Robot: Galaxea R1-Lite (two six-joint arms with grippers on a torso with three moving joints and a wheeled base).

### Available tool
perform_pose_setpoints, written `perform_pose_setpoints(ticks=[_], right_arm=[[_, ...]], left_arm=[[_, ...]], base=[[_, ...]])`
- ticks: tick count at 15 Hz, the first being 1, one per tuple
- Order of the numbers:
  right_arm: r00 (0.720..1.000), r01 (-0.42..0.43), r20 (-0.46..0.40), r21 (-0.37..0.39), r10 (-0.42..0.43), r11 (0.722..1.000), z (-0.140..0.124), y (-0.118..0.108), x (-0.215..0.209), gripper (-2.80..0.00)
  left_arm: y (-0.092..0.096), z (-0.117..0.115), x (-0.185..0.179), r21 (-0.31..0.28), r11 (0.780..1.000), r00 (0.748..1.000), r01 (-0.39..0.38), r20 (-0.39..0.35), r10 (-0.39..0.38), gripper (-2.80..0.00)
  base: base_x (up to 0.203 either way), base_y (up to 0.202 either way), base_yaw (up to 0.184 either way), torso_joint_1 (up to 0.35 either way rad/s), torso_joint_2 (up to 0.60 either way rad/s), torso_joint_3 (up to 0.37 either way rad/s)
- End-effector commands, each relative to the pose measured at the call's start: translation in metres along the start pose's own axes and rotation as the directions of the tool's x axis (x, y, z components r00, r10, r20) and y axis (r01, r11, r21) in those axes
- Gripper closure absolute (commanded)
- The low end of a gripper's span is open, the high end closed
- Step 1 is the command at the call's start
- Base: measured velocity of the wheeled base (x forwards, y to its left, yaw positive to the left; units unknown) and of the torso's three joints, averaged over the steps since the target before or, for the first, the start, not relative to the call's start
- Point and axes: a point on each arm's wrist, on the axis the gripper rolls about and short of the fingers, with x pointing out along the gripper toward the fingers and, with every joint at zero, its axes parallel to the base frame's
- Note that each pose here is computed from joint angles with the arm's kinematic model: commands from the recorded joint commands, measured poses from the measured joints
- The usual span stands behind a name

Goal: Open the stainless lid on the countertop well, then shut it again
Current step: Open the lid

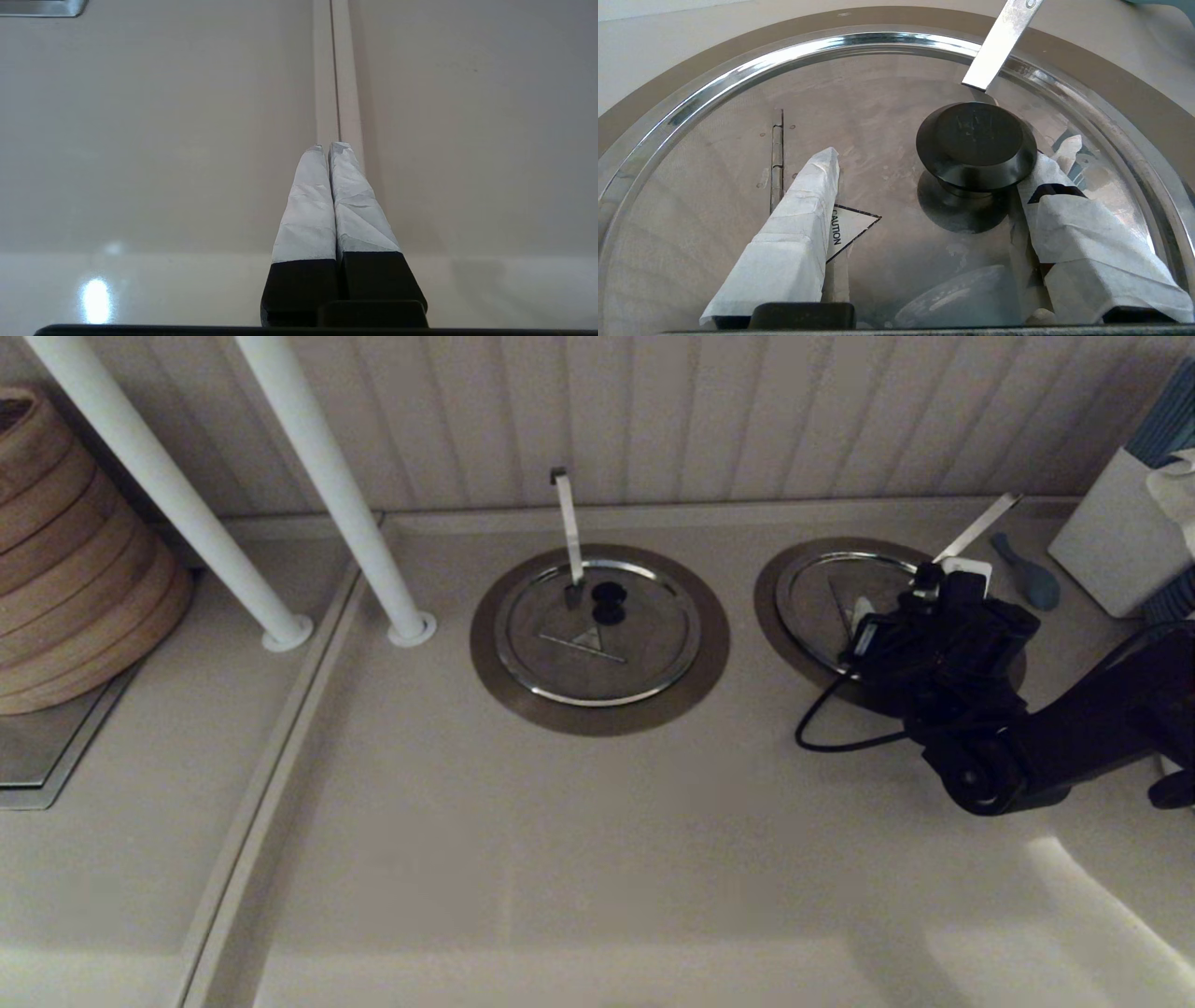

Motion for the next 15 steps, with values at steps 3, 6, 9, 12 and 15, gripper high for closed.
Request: perform_pose_setpoints(ticks=[3, 6, 9, 12, 15], right_arm=[[1.000, 0.006, 0.007, 0.001, -0.006, 1.000, 0.001, -0.002, 0.001, -2.80], [1.000, 0.005, 0.031, 0.012, -0.005, 1.000, 0.013, -0.003, -0.001, -2.80], [0.999, 0.005, 0.042, 0.017, -0.006, 1.000, 0.018, -0.004, -0.003, -2.80], [0.999, 0.009, 0.042, 0.002, -0.009, 1.000, 0.018, -0.004, -0.003, -2.80], [0.999, 0.009, 0.041, 0.001, -0.009, 1.000, 0.018, -0.004, -0.003, -2.80]], left_arm=[[0.000, 0.000, 0.000, -0.001, 1.000, 1.000, 0.000, 0.000, 0.000, 0.00], [0.000, 0.000, 0.000, -0.001, 1.000, 1.000, 0.000, 0.000, 0.000, 0.00], [0.000, 0.000, 0.000, -0.001, 1.000, 1.000, 0.000, 0.000, 0.000, 0.00], [0.000, 0.000, 0.000, -0.001, 1.000, 1.000, 0.000, 0.000, 0.000, 0.00], [0.000, 0.000, 0.000, -0.001, 1.000, 1.000, 0.000, 0.000, 0.000, 0.00]], base=[[0.000, 0.000, 0.000, 0.000, 0.00, 0.000], [0.000, 0.000, 0.000, 0.000, 0.00, 0.000], [0.000, 0.000, 0.000, 0.000, 0.00, 0.000], [0.000, 0.000, 0.000, 0.000, 0.00, 0.000], [0.000, 0.000, 0.000, 0.000, 0.00, 0.000]])
